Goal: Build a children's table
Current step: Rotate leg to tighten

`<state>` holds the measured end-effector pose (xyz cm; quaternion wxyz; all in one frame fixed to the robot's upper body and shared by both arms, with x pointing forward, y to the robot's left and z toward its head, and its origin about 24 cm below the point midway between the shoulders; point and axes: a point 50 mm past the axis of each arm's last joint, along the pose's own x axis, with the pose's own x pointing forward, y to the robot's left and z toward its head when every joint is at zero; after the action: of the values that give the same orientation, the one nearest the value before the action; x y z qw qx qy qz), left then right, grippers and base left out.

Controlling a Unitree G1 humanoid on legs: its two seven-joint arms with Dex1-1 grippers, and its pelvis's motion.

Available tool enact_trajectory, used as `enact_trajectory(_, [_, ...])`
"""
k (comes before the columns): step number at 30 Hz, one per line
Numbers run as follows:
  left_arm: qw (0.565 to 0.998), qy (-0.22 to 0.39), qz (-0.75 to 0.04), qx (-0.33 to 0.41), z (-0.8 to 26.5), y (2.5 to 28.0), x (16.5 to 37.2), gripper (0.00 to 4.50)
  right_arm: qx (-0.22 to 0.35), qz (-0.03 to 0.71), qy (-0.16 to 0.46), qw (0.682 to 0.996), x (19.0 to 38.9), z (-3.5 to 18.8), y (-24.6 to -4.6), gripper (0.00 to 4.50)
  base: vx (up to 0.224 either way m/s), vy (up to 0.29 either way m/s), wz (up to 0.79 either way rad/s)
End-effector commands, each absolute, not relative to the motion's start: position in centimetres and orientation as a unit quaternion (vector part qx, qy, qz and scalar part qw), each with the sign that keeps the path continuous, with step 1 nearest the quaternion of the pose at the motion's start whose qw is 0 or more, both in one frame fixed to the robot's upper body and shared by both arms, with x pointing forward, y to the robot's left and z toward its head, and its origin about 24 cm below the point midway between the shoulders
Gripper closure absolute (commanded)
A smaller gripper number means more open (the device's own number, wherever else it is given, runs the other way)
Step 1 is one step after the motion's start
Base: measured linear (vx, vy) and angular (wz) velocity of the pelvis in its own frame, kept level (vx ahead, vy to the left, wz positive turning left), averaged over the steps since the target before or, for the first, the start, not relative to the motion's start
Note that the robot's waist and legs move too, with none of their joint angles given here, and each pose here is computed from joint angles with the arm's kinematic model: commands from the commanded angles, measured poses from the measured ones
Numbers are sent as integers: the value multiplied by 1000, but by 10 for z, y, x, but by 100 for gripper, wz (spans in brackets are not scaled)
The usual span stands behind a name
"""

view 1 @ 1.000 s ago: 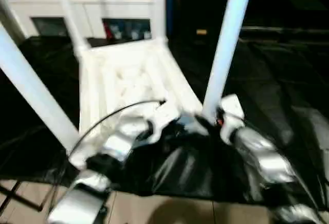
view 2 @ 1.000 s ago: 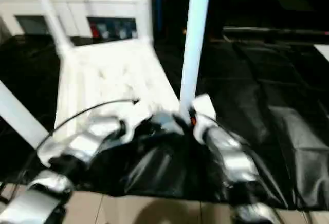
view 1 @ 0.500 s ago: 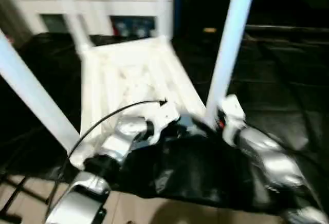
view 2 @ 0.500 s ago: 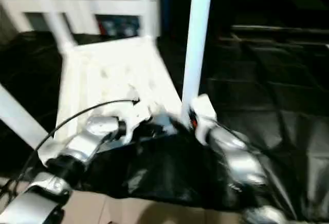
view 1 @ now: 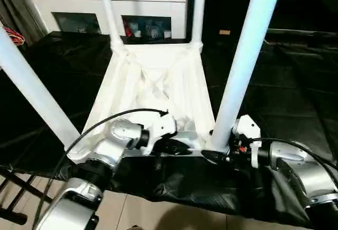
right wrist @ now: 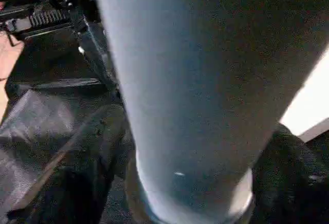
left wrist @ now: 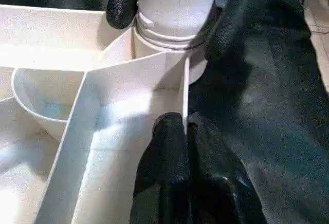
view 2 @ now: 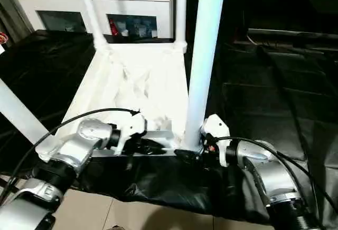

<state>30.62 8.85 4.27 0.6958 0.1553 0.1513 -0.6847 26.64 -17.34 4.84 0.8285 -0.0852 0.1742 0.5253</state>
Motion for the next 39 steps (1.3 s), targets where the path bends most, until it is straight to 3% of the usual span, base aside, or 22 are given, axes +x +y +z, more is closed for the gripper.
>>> enact_trajectory(1, [697, 83, -696, 154, 66, 76, 312, 450, -73, 579, 179, 792, 256, 44, -155, 131, 0, 0, 0])
enact_trajectory(7, [694, 88, -698, 150, 65, 79, 311, 450, -76, 590, 186, 782, 254, 43, -153, 176, 0, 0, 0])
enact_trajectory(16, [698, 88, -695, 145, 63, 78, 308, 450, -60, 589, 190, 783, 250, 38, -149, 187, 0, 0, 0])
enact_trajectory(17, [702, 87, -692, 145, 63, 78, 308, 450, -59, 583, 186, 788, 251, 38, -148, 187, 0, 0, 0])
enact_trajectory(18, [720, 82, -675, 137, 64, 74, 312, 450, -70, 536, 171, 824, 260, 36, -145, 187, 0, 0, 0])
enact_trajectory(19, [722, 82, -673, 135, 64, 73, 312, 450, -72, 530, 169, 828, 261, 36, -144, 187, 0, 0, 0])
enact_trajectory(21, [755, 75, -639, 124, 65, 63, 318, 450, -67, 426, 169, 886, 280, 30, -142, 187, 0, 0, 0])
enact_trajectory(23, [769, 74, -622, 126, 65, 54, 320, 450, -49, 370, 170, 912, 291, 28, -136, 188, 0, 0, 0])
enact_trajectory(26, [775, 76, -615, 128, 65, 48, 321, 450, -41, 336, 167, 926, 297, 27, -130, 188, 0, 0, 0])
enact_trajectory(29, [800, 79, -583, 116, 67, 27, 323, 450, -29, 262, 165, 950, 312, 26, -113, 188, 0, 0, 0])
enact_trajectory(32, [810, 77, -571, 111, 68, 17, 323, 450, -36, 251, 160, 954, 316, 26, -105, 188, 0, 0, 0])
enact_trajectory(35, [809, 72, -571, 121, 67, 12, 322, 450, -31, 281, 139, 949, 317, 32, -98, 118, 0, 0, 0])
enact_trajectory(39, [804, 62, -577, 129, 67, 22, 322, 450, -37, 298, 136, 944, 315, 35, -109, 97, 0, 0, 0])
